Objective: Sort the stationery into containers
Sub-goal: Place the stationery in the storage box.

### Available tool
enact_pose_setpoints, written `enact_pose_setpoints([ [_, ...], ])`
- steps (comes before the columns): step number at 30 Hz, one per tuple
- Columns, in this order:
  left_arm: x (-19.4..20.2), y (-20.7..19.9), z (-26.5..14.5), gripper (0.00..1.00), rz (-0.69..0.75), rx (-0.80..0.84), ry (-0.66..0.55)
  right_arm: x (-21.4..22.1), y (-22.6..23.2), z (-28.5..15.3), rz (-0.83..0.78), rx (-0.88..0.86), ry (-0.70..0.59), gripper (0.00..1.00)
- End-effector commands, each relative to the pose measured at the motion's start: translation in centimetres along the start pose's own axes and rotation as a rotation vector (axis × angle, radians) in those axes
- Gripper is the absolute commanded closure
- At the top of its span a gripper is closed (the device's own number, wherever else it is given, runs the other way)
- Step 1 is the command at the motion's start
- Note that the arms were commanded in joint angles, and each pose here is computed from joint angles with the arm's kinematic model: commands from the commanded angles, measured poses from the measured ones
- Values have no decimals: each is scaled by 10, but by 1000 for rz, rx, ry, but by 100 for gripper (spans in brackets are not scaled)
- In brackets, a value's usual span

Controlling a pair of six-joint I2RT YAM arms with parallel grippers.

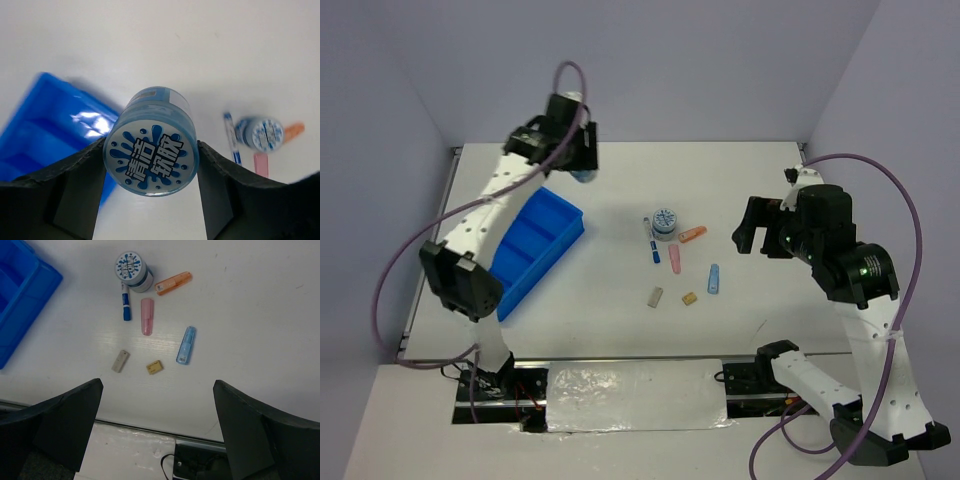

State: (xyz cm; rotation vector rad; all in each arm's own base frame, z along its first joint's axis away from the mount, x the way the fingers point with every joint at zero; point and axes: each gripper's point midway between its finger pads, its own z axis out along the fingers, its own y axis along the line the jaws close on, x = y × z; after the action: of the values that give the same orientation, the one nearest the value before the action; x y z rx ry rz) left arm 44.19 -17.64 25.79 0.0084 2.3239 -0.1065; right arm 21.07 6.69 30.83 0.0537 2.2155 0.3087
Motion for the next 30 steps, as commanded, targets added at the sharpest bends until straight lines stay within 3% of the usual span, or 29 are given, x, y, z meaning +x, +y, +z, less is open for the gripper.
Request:
enact_pose_setpoints([
  [1,-24,83,-18,81,-130,-180,-55,-4,10,2,-9,-51,-11,0],
  [10,-20,154,31,78,-193,-241,8,-8,18,0,-8,-88,-9,0],
  [14,-13,172,47,69,-211,-246,19,-5,17,-2,-6,-86,-7,0],
  [20,15,180,66,69,-213,-263,94,3,11,-4,-2,-63,1,0],
  [28,44,176,79,61,-238,-243,142,9,11,1,10,-63,11,0],
  [30,44,175,80,53,-238,-232,135,9,12,5,14,-73,13,0],
])
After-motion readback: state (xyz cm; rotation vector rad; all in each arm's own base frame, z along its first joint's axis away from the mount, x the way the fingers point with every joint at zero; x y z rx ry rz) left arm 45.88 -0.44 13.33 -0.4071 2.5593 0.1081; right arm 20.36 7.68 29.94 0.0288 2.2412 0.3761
